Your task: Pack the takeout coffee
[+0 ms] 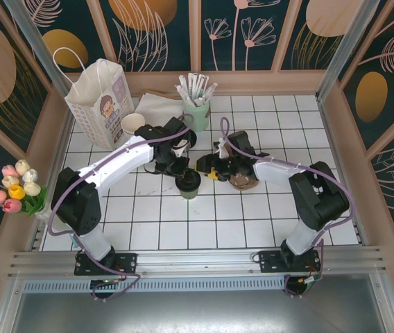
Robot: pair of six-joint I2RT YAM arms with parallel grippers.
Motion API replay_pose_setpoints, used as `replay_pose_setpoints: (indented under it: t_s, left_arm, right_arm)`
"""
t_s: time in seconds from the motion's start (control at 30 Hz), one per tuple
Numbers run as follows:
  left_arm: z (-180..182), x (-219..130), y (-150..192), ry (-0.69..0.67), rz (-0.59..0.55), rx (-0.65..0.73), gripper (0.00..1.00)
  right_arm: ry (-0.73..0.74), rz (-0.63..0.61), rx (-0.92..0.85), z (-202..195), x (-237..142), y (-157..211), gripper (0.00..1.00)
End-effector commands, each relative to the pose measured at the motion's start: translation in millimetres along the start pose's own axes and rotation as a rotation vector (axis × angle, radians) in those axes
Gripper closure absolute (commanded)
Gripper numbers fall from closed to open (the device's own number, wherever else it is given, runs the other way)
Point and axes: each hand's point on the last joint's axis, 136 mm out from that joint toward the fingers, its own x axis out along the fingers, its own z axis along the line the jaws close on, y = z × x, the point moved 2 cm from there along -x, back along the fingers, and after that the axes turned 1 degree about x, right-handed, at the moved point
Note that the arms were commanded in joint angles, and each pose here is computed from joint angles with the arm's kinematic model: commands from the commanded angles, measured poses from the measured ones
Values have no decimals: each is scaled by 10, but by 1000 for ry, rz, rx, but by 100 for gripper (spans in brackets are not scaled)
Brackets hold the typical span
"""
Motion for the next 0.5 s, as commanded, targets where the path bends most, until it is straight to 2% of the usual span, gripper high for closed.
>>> replay_pose_setpoints:
  t_s: [0.0, 0.13, 0.23, 0.33, 0.47]
  left_arm:
    - [109, 295, 168, -32, 67, -31, 100]
    - [143, 482, 320, -16, 120, -50, 100]
    - [144, 539, 360, -8, 138, -76, 100]
    - [107, 434, 266, -5, 98, -89, 100]
    - [122, 259, 160, -46, 54, -99, 100]
  right_arm:
    - [143, 51, 76, -456, 170, 265, 31]
    - [203, 79, 121, -706, 200, 442, 31]
    - [231, 86, 100, -702, 193, 475, 30]
    - [182, 47, 62, -483, 145, 366, 29]
    - [108, -106, -19, -64, -43, 63, 21]
